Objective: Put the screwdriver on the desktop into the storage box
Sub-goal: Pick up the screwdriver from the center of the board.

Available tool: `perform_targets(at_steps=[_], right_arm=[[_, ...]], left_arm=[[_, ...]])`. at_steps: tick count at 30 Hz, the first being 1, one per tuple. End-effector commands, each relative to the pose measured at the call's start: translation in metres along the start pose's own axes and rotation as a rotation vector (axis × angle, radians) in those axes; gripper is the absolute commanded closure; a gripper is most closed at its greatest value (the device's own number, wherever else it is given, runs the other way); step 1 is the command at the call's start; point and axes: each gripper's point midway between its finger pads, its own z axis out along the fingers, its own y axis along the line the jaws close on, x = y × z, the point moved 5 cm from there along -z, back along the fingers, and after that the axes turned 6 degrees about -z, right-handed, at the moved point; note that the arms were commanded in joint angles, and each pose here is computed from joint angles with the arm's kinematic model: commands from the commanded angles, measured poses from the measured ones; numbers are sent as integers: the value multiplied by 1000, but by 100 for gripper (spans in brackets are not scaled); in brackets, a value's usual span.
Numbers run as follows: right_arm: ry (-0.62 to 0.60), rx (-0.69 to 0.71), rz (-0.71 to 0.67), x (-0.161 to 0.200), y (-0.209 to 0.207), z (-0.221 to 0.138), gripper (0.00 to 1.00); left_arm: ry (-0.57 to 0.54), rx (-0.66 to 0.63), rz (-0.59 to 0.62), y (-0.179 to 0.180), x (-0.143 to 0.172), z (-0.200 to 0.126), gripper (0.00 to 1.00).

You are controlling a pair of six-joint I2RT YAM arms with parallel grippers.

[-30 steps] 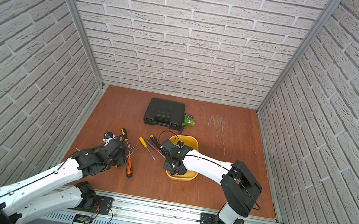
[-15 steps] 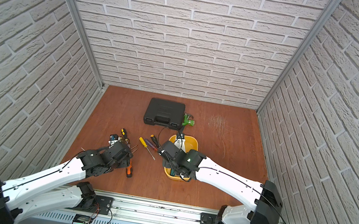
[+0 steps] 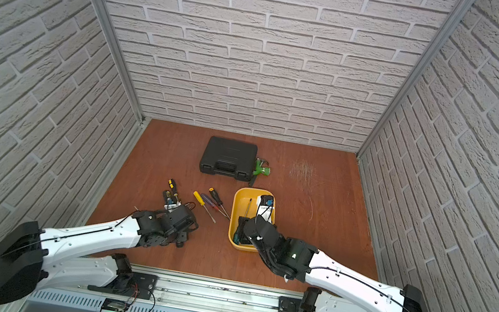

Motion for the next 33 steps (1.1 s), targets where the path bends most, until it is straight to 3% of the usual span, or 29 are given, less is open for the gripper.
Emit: perform_targets(at_steps=[1,6,18,33], right_arm=[[-1,-23,-12,-9,11,0,51],[8,-13,-18,-9,11,2,54],[30,-3,8,-8,7,4,55],[13,6,42,-2,-6,0,55]], left_arm=[[23,36,-30,-7,5,5,48],[43,16,-55,-4,10,11,52],[47,0,-50,-2,13,18,53],[46,30,-24,-12,7,5,77]])
